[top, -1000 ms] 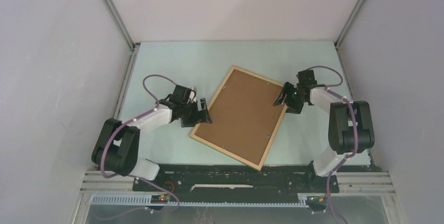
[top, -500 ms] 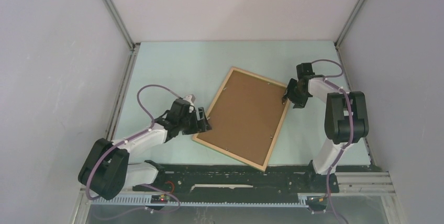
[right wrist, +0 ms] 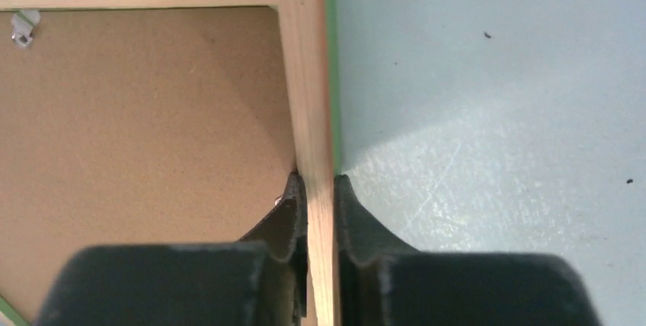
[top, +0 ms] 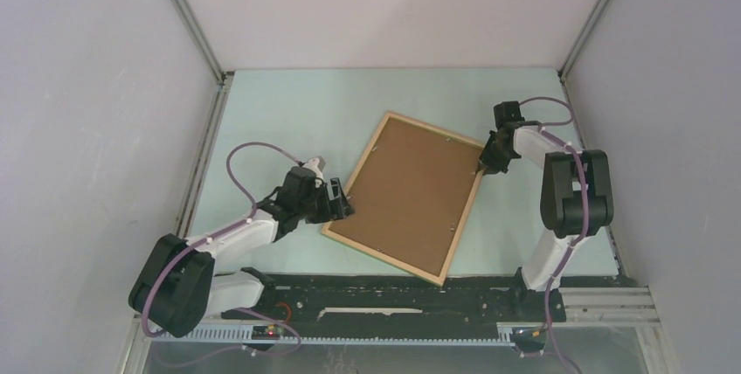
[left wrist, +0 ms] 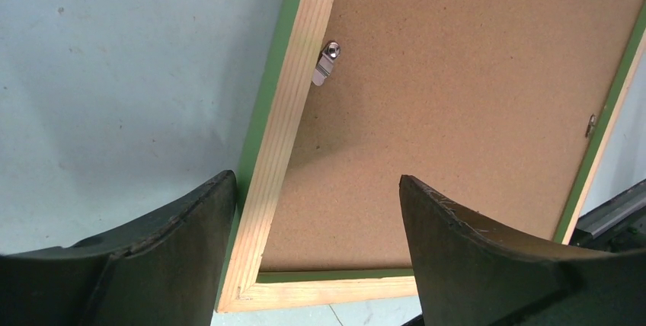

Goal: Put the photo into the frame

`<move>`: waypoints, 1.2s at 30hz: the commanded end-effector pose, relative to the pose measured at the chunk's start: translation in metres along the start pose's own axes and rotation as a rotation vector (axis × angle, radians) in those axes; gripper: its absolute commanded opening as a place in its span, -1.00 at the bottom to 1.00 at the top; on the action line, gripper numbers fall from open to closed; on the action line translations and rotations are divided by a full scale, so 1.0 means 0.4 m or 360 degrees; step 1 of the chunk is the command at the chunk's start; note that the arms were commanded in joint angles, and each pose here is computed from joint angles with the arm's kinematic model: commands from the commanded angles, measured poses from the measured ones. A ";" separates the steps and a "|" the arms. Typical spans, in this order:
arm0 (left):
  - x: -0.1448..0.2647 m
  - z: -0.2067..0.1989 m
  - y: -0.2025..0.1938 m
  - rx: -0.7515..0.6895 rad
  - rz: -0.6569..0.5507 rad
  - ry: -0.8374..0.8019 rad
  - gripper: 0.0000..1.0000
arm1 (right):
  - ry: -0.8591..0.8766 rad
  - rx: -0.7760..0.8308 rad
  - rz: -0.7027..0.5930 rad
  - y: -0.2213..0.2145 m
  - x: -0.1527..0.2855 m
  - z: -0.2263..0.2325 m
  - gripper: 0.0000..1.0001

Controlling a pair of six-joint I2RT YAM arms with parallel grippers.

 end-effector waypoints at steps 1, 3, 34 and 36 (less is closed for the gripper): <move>0.003 -0.010 0.002 0.0002 -0.0062 -0.0065 0.60 | 0.0066 -0.0053 0.0018 -0.012 -0.002 0.010 -1.00; 0.003 -0.010 0.002 0.0003 -0.0062 -0.0066 0.60 | 0.0107 -0.0057 0.0011 -0.011 -0.001 0.015 -1.00; 0.004 -0.010 0.001 0.0015 -0.0064 -0.0068 0.61 | 0.0049 -0.0160 -0.0043 0.006 0.025 0.010 0.21; 0.004 -0.009 0.000 0.0014 -0.0060 -0.0067 0.61 | 0.0034 -0.0164 -0.0034 0.003 0.013 0.013 0.18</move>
Point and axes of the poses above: each gripper's point midway between its finger pads, its own x axis back along the fingers, its own z axis along the line the jaws close on, y = z × x, the point moved 8 cm from there along x, back along the fingers, and after that the axes turned 9 degrees about x, right-handed, at the moved point
